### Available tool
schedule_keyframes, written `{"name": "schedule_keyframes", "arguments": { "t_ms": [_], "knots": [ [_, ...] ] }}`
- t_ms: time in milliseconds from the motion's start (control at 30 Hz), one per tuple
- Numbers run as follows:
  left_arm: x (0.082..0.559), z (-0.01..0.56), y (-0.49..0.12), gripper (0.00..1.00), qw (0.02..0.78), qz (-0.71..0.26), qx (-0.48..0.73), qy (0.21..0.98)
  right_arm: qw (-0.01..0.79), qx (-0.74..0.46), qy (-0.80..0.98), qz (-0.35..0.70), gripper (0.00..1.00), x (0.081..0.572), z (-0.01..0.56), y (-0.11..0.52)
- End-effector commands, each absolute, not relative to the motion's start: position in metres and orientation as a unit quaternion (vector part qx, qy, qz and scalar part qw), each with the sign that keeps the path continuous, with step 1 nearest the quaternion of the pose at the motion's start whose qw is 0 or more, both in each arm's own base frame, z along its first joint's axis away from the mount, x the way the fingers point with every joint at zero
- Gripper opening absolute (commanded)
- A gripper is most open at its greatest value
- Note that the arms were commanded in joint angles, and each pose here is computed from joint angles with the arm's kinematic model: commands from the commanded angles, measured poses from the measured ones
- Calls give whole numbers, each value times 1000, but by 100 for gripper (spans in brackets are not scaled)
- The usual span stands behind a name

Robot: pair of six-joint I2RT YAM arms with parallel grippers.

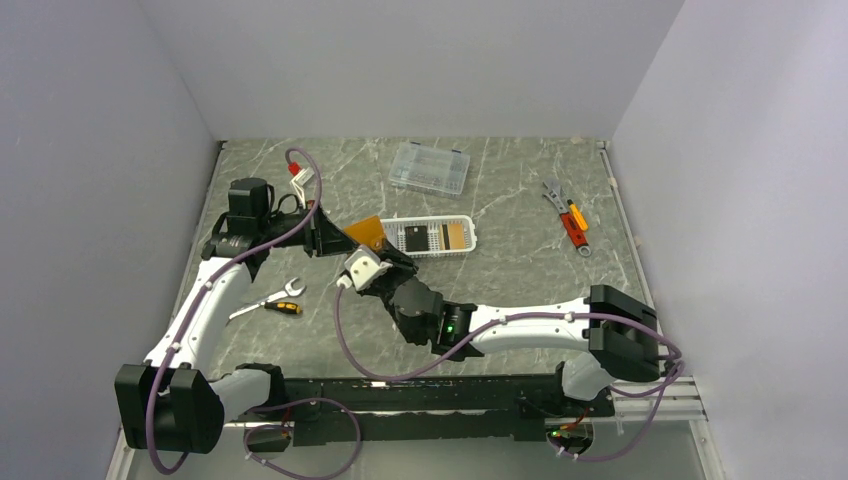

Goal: Put the credit cards into the card holder
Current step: Open the card holder, then place the card holder at the center of the board.

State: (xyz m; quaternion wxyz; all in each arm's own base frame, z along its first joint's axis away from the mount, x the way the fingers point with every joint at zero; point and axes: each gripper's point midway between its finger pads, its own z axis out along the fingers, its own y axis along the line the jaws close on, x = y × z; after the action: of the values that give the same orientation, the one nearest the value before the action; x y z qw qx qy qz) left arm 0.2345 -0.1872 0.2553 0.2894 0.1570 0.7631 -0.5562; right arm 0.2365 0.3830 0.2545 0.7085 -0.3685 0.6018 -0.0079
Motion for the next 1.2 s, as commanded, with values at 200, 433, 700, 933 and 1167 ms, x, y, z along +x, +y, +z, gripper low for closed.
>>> {"name": "schedule_keyframes", "arguments": {
  "t_ms": [200, 433, 700, 933, 1167],
  "knots": [
    [216, 271, -192, 0, 270, -590, 177, 740, 717, -326, 616, -18, 7, 247, 267, 381],
    [215, 270, -192, 0, 270, -592, 176, 739, 723, -311, 617, -3, 0, 250, 269, 379],
    [214, 271, -192, 0, 269, -592, 178, 739, 739, -279, 613, 6, 0, 262, 284, 376],
    [213, 272, -191, 0, 272, -593, 180, 736, 740, -241, 628, 17, 0, 276, 291, 362],
    [213, 271, -191, 0, 272, -591, 180, 738, 736, -213, 642, 32, 0, 283, 294, 349]
  ]
}}
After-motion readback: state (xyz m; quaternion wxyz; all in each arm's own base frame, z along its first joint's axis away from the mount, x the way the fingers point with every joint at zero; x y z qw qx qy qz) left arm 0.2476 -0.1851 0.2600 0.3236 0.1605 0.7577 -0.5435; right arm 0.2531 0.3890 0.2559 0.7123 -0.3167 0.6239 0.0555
